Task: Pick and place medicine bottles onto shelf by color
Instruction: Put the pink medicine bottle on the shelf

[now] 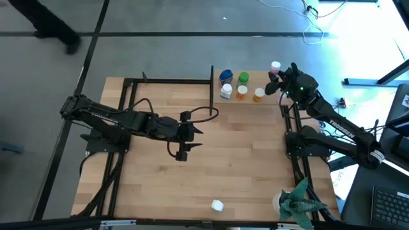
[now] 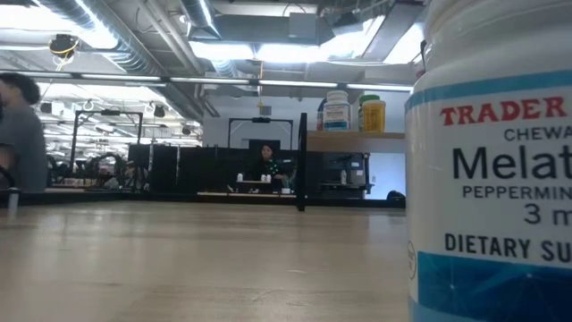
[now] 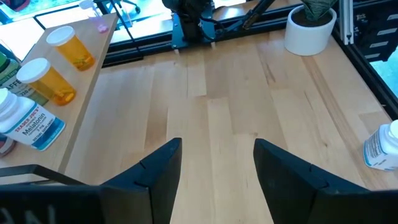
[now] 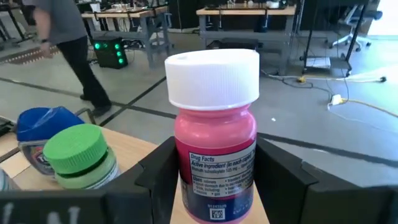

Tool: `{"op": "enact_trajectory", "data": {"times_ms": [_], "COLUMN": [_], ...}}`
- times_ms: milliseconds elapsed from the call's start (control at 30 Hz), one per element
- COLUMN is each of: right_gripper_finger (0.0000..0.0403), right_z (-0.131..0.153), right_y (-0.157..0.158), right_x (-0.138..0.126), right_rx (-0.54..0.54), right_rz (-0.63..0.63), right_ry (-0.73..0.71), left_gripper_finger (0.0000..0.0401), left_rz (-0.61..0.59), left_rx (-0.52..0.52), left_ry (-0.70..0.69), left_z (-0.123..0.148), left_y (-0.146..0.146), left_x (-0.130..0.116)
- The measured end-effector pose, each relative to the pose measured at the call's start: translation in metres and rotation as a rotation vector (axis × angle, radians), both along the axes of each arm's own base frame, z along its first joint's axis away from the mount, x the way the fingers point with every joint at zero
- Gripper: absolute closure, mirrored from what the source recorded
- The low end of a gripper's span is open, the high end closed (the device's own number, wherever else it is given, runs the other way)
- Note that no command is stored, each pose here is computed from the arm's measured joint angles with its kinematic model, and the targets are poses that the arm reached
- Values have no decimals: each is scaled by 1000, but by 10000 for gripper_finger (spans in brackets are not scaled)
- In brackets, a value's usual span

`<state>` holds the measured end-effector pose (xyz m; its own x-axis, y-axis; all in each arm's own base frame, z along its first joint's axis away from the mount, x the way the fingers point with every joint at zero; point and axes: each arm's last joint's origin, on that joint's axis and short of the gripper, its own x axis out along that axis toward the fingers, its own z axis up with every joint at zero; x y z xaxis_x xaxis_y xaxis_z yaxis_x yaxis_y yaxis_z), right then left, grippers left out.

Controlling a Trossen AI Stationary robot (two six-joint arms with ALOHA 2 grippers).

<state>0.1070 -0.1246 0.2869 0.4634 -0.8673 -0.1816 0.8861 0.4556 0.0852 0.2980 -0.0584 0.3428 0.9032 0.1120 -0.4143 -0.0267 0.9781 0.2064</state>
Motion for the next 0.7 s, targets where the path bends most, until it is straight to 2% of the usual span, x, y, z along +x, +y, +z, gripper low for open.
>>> {"op": "enact_trajectory", "data": {"times_ms": [300, 700], "right_gripper_finger": [218, 218], "right_z": [-11, -9], "right_y": [-1, -1], "right_x": [-3, -3], "right_rx": [17, -16], "right_rz": [-110, -100], "right_ry": [-10, 28], "left_gripper_finger": [208, 208], "left_rz": [11, 38], "left_rx": [0, -1], "left_ry": [0, 0], "left_z": [0, 0], "left_y": [3, 11], "left_x": [1, 2]}}
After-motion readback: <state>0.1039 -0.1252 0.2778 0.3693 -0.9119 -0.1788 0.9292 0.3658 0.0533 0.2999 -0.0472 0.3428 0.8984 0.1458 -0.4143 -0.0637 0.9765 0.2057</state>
